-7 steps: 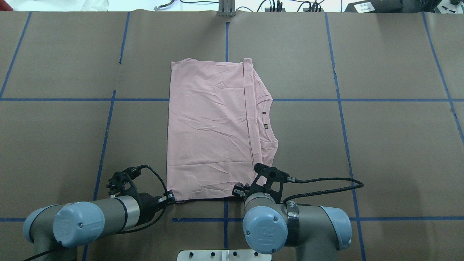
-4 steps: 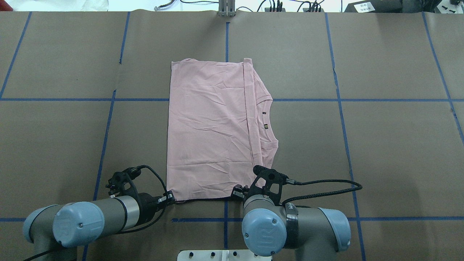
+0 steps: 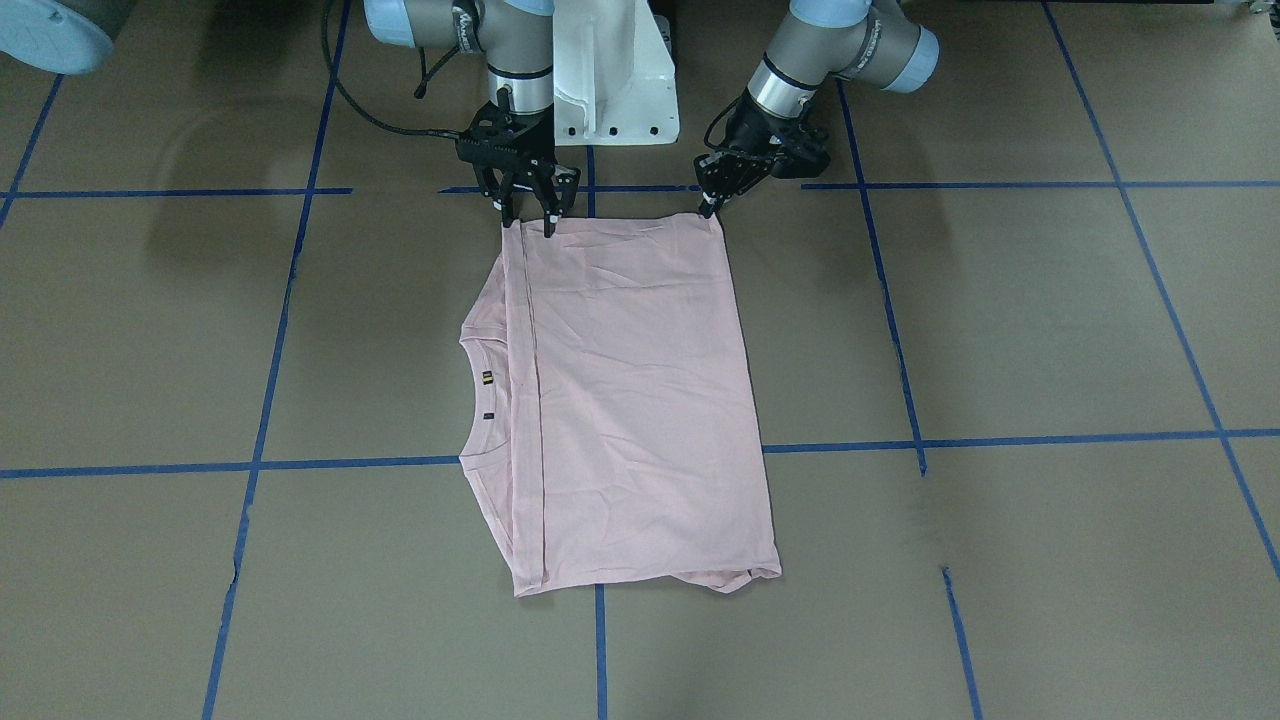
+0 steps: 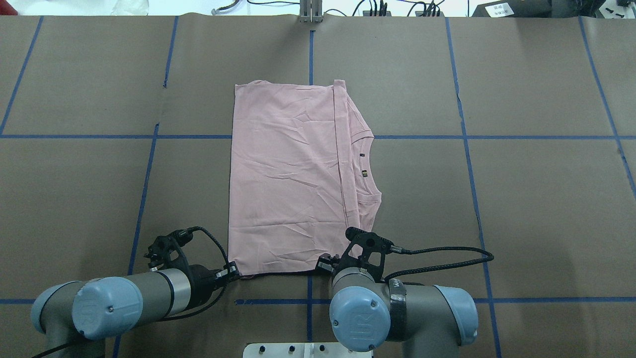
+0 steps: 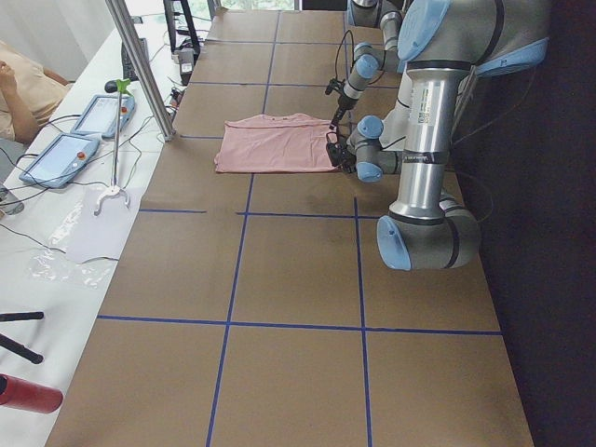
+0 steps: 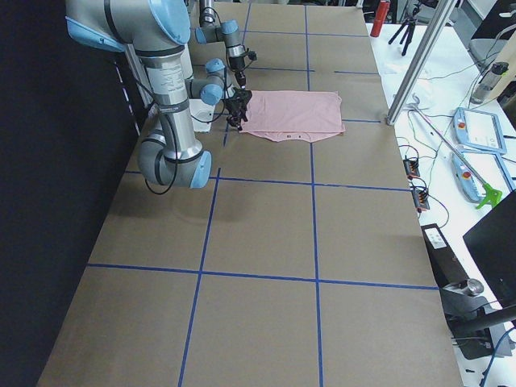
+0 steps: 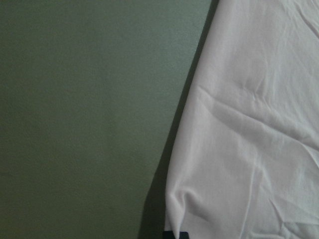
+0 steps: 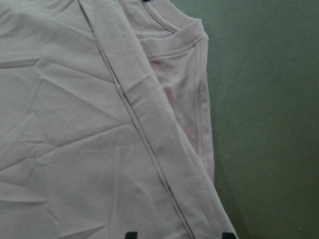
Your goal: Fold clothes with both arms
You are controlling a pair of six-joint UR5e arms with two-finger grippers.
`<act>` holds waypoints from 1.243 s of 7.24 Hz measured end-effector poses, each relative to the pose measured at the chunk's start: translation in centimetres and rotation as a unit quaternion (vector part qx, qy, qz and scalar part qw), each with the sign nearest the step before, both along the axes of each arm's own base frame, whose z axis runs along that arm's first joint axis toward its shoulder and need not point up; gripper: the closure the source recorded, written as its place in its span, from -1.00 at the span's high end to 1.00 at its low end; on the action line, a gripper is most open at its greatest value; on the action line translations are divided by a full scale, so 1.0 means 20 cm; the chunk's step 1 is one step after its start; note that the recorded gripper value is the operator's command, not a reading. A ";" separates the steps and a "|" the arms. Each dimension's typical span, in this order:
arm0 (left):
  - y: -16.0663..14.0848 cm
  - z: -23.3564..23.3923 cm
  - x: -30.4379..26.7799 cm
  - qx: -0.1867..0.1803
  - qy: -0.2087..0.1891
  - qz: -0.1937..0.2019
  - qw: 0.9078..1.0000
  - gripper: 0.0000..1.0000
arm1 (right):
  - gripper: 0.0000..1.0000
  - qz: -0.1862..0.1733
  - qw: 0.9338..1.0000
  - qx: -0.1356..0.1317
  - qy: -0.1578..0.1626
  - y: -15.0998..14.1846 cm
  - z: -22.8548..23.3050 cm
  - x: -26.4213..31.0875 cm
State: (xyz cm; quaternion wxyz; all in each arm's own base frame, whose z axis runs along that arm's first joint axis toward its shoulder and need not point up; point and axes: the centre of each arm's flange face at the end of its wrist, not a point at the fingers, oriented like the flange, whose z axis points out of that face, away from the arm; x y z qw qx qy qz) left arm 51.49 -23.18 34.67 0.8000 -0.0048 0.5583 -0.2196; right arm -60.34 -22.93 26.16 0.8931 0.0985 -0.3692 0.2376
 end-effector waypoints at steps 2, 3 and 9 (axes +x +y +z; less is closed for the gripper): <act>0.00 0.00 0.00 0.000 0.000 0.000 1.000 -1.00 | 0.25 0.000 1.000 0.000 0.000 0.00 0.00 0.00; 0.00 0.00 0.00 0.000 0.000 0.000 1.000 -1.00 | 0.25 0.000 1.000 0.000 0.000 0.00 0.00 0.00; 0.00 0.00 0.00 0.001 0.001 0.000 1.000 -1.00 | -1.00 0.003 1.000 -0.003 0.001 -0.01 0.00 -0.05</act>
